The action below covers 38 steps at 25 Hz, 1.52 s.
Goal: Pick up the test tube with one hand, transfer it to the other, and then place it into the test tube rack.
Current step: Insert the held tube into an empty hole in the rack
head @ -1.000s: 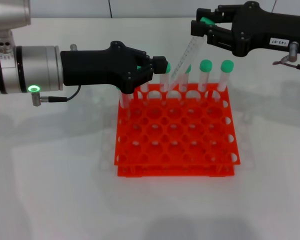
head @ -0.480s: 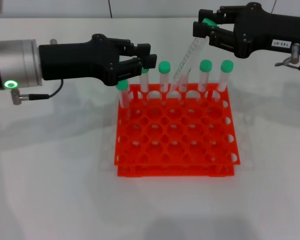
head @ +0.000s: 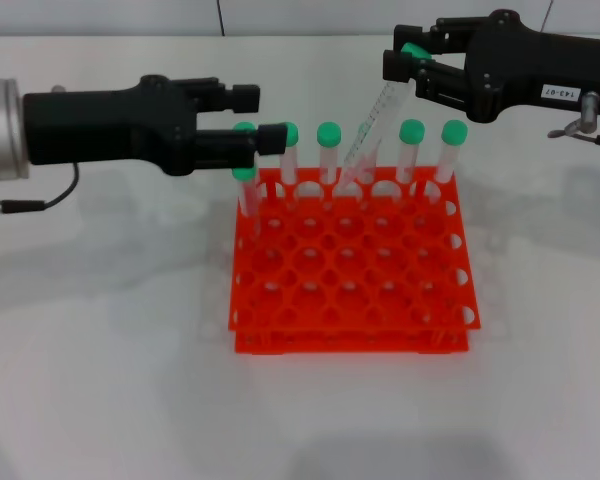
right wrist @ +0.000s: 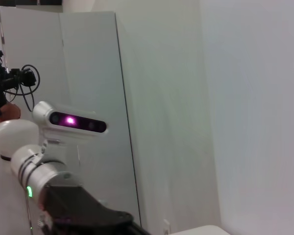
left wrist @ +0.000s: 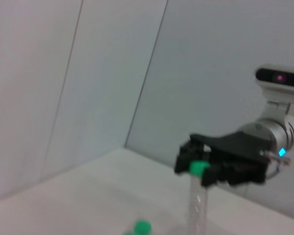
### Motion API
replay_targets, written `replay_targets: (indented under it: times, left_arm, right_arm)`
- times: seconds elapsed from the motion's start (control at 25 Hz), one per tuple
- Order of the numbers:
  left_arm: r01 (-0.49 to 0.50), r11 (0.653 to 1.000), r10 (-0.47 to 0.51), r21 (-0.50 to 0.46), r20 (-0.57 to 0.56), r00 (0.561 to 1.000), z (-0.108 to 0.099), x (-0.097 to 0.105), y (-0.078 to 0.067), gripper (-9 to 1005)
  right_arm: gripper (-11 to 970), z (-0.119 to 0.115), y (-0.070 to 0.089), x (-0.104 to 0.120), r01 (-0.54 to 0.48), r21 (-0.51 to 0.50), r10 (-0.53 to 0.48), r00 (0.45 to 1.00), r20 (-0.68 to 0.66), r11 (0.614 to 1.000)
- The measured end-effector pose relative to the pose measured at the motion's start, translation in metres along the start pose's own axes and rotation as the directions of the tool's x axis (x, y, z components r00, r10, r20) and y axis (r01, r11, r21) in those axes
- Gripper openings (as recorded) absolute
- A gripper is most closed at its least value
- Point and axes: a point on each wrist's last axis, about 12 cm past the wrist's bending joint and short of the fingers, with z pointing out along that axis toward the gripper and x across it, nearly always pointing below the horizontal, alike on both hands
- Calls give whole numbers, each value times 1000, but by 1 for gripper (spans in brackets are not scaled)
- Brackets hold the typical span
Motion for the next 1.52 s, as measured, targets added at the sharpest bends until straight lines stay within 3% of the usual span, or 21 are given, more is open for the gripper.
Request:
replay_targets:
  times: [0.2,0.32,0.72,0.92,1.2,1.52]
  left_arm:
    - [52,998,-54,-27,-88,995,-19,7,-14,676]
    - [75,995,-83,-65,-133,988,-34,13,-21,884]
    - [121,976,-175,-183,-320,931,-65,54,-28,880]
    - [101,973,-169,-210,-335,927,-77,67,-30,879]
    - [65,974,-142,-217,-363,921,-88,74,-31,879]
    - [31,978,-119,-206,-432,894,-89,70,-26,879]
  right_arm:
    - [281,-1,1,1,-1,-2,1,1000,0,1000]
    - [281,0,2,1,-2,-7,2,1000,0,1000]
    - [281,4,6,5,18,-21,-18,1000,-14,1000]
    - [281,15,5,2,31,-24,-32,999,-21,999]
    - [281,32,3,3,45,6,-45,998,-50,999]
    - [281,41,3,4,72,15,-71,995,-68,997]
